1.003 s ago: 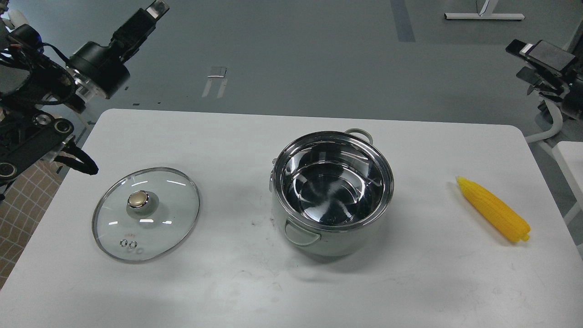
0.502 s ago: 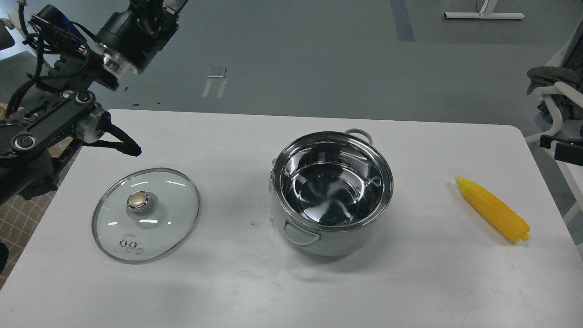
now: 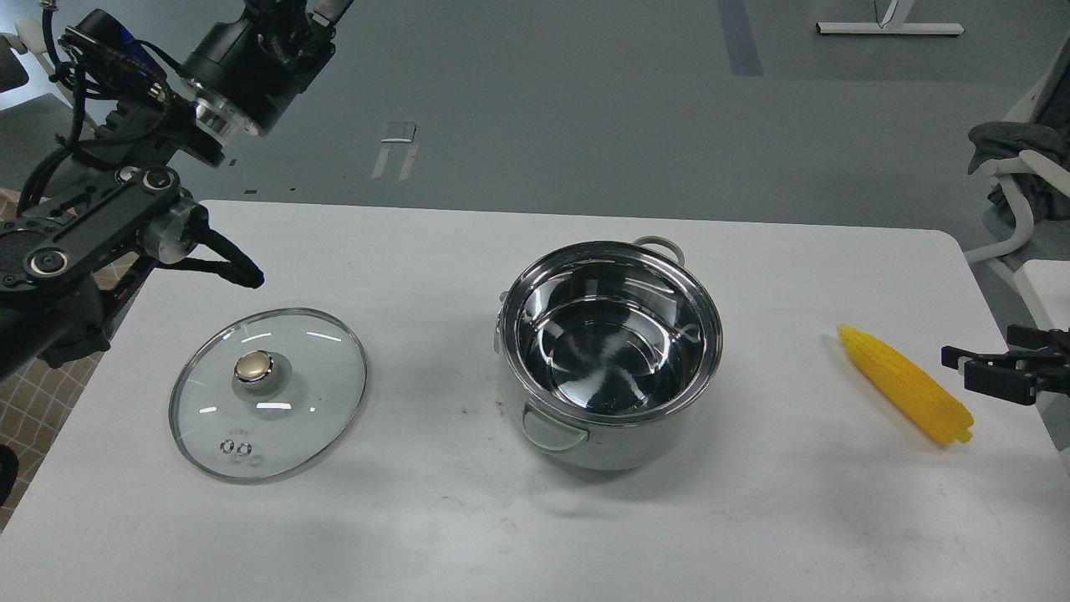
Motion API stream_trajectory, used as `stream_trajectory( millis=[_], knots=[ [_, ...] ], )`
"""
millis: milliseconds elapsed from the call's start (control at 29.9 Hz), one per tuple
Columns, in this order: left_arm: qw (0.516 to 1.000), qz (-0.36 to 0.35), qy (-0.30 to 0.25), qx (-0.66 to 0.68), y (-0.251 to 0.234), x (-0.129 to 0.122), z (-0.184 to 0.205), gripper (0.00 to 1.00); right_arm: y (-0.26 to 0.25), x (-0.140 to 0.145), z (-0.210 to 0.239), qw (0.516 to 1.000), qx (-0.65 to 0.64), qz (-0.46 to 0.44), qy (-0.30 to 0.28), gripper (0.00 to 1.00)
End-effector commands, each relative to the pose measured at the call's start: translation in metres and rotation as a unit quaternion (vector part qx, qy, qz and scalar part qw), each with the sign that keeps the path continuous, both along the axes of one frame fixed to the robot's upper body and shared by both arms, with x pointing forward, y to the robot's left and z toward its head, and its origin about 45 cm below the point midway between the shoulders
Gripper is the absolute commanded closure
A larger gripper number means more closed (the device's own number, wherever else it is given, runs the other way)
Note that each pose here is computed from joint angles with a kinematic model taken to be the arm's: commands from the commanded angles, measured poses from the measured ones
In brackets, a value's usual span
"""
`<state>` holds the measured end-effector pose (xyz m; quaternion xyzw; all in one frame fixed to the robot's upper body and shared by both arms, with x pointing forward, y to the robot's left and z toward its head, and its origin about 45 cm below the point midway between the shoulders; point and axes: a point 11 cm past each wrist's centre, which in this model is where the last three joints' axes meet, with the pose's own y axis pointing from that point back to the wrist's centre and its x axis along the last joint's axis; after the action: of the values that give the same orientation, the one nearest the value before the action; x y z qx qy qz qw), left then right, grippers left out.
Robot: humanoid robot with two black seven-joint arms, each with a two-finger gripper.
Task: Open pot and put corn in
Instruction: 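Lower the right gripper to the yellow corn cob and grasp it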
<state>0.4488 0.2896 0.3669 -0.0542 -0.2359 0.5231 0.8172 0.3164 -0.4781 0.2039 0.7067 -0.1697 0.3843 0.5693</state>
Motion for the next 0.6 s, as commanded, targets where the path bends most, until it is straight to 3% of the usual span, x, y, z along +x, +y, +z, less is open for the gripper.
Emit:
stream_trajectory(
  millis=[0,401,468,569],
  knots=[
    [1.000,0.000,0.000,0.001,0.000,0.000,0.000,0.03,-0.002,0.007,-0.016,1.000,-0.016,0.001,-0.006,0.00],
    [1.000,-0.001,0.001,0.000,0.000,0.000,-0.001,0.03,0.012,0.004,-0.060,0.999,-0.034,0.022,0.019,0.03],
    [1.000,-0.002,0.002,0.000,-0.001,0.000,-0.002,0.03,0.012,0.003,-0.064,0.999,-0.036,0.023,0.024,0.07],
    [1.000,-0.002,0.002,0.000,-0.001,0.000,-0.002,0.03,0.015,0.003,-0.071,0.999,-0.037,0.026,0.025,0.25]
  ],
)
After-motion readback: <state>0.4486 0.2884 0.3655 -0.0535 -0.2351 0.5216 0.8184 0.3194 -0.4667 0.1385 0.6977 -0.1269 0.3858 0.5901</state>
